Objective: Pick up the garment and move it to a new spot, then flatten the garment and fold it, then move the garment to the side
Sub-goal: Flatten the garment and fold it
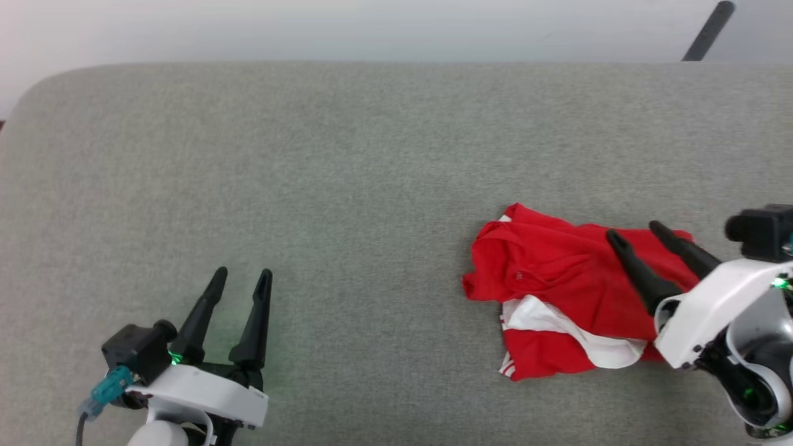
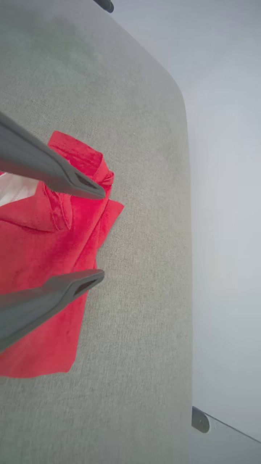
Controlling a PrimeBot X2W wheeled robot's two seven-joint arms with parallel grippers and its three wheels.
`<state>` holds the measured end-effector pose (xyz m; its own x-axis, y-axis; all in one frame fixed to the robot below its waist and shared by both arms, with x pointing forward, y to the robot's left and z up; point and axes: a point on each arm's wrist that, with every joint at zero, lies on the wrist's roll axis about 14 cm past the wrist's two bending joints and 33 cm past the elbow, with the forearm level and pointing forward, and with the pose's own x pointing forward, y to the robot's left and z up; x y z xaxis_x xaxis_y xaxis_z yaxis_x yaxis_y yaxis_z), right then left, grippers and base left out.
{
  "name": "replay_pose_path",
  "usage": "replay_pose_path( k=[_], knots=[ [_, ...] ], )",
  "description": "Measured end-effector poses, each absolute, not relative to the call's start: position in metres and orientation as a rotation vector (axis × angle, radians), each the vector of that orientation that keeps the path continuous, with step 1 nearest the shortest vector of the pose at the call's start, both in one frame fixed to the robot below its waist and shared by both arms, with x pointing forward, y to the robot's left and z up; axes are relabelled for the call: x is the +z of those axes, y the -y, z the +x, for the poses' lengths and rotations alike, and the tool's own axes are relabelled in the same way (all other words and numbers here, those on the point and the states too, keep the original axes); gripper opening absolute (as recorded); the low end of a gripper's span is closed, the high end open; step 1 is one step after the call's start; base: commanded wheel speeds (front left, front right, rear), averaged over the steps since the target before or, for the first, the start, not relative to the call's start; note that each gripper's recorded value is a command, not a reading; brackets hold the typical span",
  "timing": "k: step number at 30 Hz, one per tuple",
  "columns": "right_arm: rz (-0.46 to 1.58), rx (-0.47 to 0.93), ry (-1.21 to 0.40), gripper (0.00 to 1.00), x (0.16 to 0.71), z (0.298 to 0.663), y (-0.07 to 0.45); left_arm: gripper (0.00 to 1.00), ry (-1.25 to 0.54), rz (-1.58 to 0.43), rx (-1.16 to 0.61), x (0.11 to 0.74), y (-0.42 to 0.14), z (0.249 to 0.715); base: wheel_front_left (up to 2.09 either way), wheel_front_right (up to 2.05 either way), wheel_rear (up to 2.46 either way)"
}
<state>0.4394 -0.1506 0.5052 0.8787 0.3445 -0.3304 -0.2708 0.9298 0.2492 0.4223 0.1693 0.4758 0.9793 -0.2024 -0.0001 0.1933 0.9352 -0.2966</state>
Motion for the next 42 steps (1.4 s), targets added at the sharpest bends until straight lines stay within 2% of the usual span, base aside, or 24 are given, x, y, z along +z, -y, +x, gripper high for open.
replay_pose_path(
  k=[9,18,42],
  knots=[
    [0.238,0.185,-0.223,1.00,0.513,0.423,0.199,1.00,-0.038,-0.308,-0.234,0.478,-0.158,0.419,0.00,0.00,0.00],
    [0.245,0.113,-0.085,1.00,0.514,0.400,0.217,1.00,-0.033,-0.246,-0.214,0.480,-0.170,0.408,0.00,0.00,0.00],
    [0.229,0.081,0.001,1.00,0.517,0.368,0.225,1.00,0.007,-0.145,-0.071,0.488,-0.216,0.350,0.00,0.00,0.00]
  ],
)
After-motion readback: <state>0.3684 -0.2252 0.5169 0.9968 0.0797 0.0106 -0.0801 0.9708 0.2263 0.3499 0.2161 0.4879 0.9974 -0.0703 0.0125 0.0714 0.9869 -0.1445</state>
